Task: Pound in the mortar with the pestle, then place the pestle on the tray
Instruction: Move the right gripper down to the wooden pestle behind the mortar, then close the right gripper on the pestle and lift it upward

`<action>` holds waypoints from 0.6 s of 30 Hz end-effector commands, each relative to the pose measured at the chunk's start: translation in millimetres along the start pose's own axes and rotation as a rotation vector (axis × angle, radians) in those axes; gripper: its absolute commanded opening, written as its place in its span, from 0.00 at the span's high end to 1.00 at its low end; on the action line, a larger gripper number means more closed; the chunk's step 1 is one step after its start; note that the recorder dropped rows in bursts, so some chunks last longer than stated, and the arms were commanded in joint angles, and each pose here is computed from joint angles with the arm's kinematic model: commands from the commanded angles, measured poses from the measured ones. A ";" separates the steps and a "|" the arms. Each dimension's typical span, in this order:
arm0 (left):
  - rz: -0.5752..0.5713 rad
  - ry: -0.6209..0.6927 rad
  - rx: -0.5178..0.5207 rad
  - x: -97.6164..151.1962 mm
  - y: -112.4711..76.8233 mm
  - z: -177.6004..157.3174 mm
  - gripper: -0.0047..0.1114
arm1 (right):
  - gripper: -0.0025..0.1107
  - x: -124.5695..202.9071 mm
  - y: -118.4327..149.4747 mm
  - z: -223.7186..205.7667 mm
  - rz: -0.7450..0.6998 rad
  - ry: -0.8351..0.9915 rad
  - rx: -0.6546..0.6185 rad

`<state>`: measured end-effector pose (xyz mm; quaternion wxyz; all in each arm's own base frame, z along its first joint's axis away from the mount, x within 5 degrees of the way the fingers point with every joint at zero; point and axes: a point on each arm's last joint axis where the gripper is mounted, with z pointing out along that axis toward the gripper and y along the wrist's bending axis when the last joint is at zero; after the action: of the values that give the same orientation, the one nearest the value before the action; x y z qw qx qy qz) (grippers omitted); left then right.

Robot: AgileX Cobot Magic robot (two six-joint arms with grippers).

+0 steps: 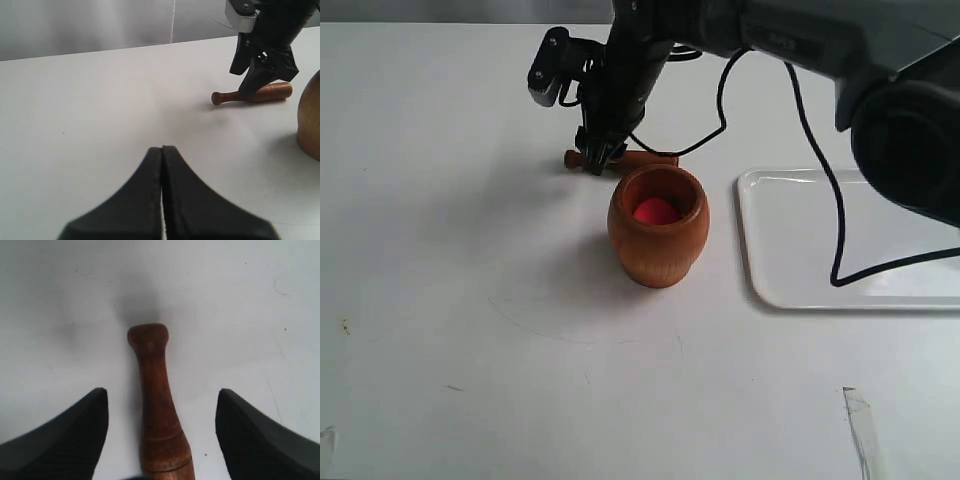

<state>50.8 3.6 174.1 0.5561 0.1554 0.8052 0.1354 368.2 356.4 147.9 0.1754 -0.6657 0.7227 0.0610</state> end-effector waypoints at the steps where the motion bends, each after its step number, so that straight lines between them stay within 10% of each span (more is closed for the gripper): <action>1: -0.012 -0.007 0.008 -0.4 -0.6 0.0 0.96 | 0.46 -3.2 -1.1 7.6 -0.003 -0.045 0.007; 18: -0.012 -0.007 0.008 -0.4 -0.6 0.0 0.96 | 0.53 1.2 2.4 32.9 0.004 -0.056 -0.024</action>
<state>50.8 3.6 174.1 0.5561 0.1554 0.8052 0.1354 370.4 364.9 113.9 0.1799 -0.6645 0.7200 0.0879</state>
